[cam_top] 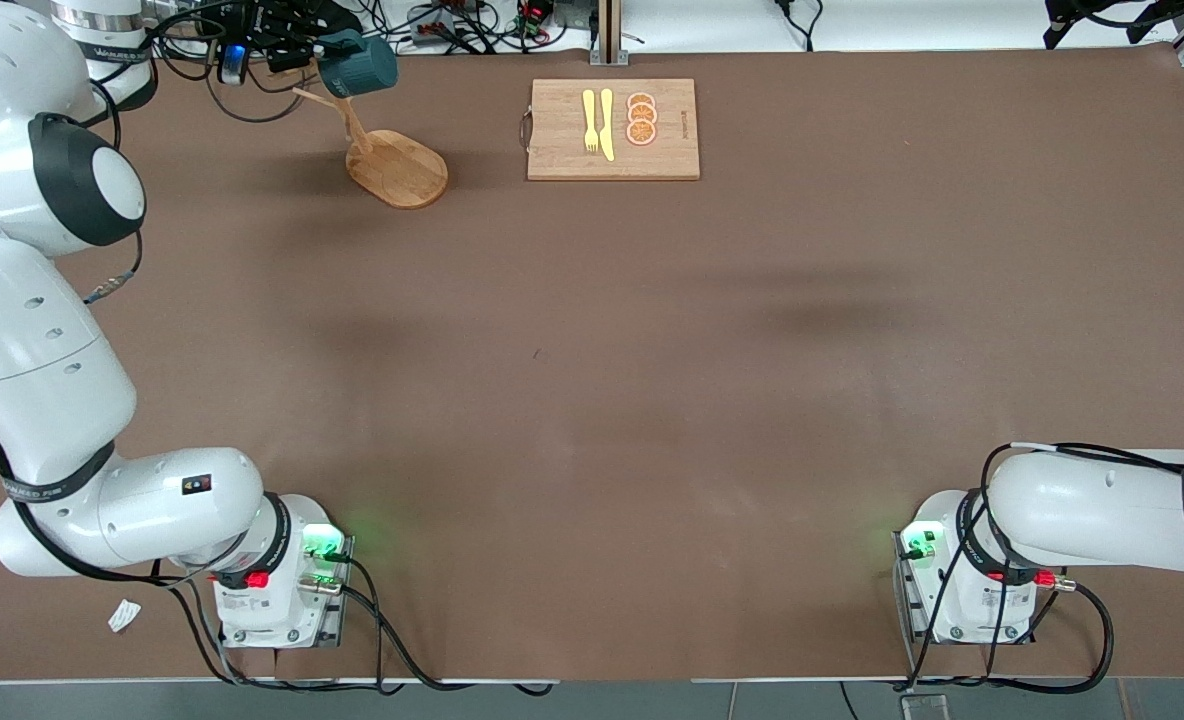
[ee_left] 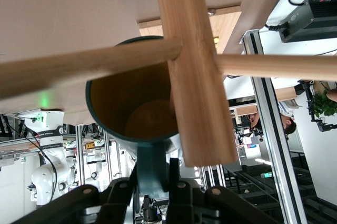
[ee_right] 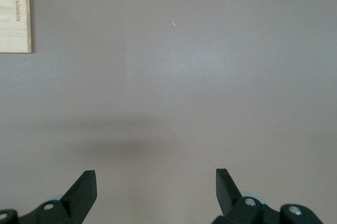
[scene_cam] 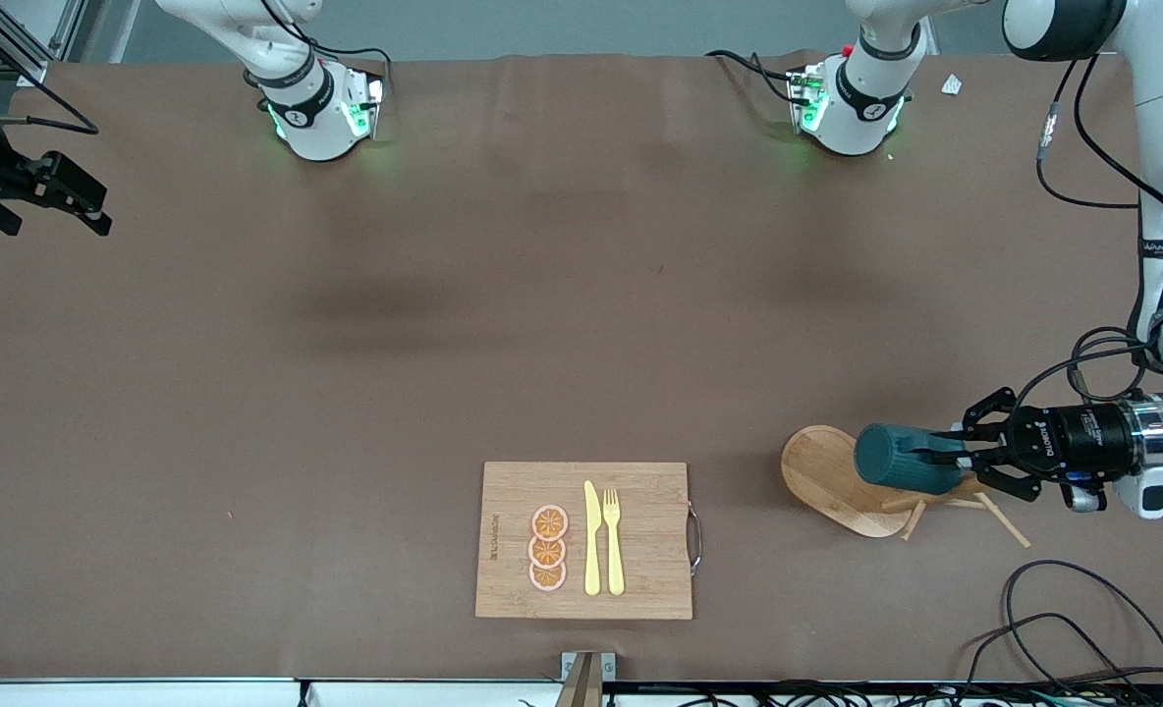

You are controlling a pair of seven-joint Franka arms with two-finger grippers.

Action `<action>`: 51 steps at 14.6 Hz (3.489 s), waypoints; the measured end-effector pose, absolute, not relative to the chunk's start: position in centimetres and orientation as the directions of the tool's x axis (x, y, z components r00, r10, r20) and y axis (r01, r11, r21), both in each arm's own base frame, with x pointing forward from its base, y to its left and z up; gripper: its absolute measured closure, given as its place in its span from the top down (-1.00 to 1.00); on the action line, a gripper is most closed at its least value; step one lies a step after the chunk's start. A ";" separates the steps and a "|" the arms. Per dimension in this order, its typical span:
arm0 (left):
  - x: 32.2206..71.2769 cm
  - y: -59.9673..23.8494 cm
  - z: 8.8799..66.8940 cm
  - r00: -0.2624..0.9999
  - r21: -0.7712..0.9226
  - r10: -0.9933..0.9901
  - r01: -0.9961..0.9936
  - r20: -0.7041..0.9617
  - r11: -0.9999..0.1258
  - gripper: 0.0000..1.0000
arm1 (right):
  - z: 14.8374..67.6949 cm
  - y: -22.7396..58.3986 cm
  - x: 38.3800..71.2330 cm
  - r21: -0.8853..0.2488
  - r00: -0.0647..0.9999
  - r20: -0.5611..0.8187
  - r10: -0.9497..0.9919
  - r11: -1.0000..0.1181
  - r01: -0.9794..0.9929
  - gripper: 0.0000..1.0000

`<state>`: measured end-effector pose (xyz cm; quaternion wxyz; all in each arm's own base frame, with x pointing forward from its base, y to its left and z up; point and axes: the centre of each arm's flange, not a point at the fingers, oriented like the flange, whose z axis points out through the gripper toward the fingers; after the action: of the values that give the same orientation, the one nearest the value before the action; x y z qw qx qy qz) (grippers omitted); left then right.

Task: Pass cup and hang on rack

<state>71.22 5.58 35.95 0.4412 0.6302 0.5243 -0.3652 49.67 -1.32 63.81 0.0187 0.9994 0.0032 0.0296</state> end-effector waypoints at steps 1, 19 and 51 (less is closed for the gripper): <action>71.2 5.7 36.0 0.183 0.173 0.340 0.983 -0.922 -0.059 -0.58 | 63.8 -1.3 49.7 0.038 0.998 0.059 0.007 -0.999 0.005 1.00; 71.5 3.0 39.1 0.266 0.213 0.434 0.963 -0.861 -0.167 1.00 | 63.7 -1.6 49.5 0.036 0.999 0.047 0.002 -0.999 0.001 1.00; 52.6 -4.0 65.5 0.993 -0.035 0.027 0.023 -0.114 -0.999 1.00 | 63.6 -1.6 49.4 0.036 0.999 0.039 0.001 -0.999 0.000 1.00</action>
<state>52.61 -4.03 65.50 -0.0166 0.9981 0.0125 -0.0573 49.45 -1.56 63.64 0.0181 0.9996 0.0003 0.0194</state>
